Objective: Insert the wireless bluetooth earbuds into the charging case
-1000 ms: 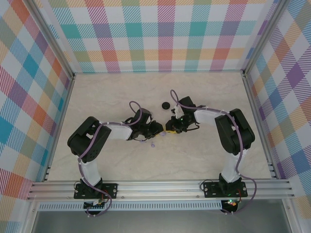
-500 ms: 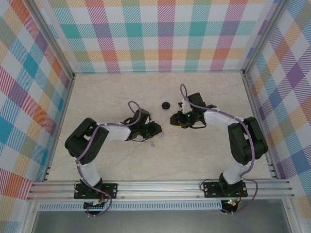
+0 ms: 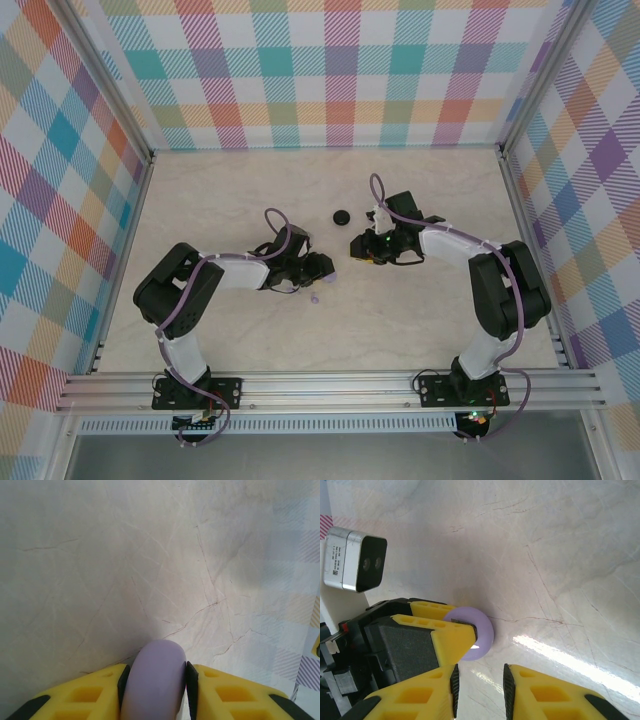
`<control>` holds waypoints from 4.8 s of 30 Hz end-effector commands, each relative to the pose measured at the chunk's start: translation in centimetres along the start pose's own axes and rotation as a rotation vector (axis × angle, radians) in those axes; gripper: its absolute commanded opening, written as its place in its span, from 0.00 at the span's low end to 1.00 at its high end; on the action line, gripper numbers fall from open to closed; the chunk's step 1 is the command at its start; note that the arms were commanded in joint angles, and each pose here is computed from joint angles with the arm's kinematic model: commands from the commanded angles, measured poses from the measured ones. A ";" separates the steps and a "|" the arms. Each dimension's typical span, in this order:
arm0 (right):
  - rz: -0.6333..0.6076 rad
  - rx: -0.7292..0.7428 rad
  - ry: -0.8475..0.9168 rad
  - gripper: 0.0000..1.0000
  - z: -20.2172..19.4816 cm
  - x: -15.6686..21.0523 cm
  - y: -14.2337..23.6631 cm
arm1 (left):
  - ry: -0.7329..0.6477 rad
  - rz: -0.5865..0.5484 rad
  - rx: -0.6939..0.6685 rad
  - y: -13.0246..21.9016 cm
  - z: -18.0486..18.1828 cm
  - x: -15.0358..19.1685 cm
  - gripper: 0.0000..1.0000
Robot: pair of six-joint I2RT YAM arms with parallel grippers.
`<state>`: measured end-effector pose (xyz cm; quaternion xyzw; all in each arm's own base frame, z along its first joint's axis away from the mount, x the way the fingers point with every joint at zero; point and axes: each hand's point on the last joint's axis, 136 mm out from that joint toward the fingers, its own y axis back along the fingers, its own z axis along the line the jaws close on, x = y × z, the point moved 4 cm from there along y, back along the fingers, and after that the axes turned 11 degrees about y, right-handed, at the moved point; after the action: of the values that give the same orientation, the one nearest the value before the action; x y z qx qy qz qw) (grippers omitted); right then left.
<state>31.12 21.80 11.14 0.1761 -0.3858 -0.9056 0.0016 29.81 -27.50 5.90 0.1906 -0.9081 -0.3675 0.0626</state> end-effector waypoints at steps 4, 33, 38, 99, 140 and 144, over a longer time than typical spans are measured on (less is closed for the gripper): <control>0.019 -0.022 0.009 0.32 0.1 0.5 -0.1 | -0.020 -0.024 -0.019 1.0 -0.5 -0.5 0.38; -0.030 -0.052 0.044 0.32 1.1 0.4 1.0 | -0.060 -0.038 0.092 2.8 -3.4 -0.7 0.13; -0.117 -0.128 0.105 0.36 2.6 0.0 3.2 | -0.095 -0.051 0.223 4.3 -6.0 -1.7 0.12; -0.267 -0.590 0.586 0.33 14.2 0.6 12.6 | -0.743 0.085 0.751 17.0 -18.2 4.9 0.08; -0.351 -0.510 0.609 0.24 14.7 0.6 14.2 | -0.706 0.080 0.722 16.7 -17.9 5.6 0.09; -0.360 -0.474 0.615 0.34 14.6 0.8 14.5 | -0.750 0.087 0.685 16.9 -17.7 5.8 0.06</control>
<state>23.70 21.86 28.57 0.4552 -0.1059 -0.8839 0.0161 25.00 -29.55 29.69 0.0425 -0.9489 -0.0846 -0.3010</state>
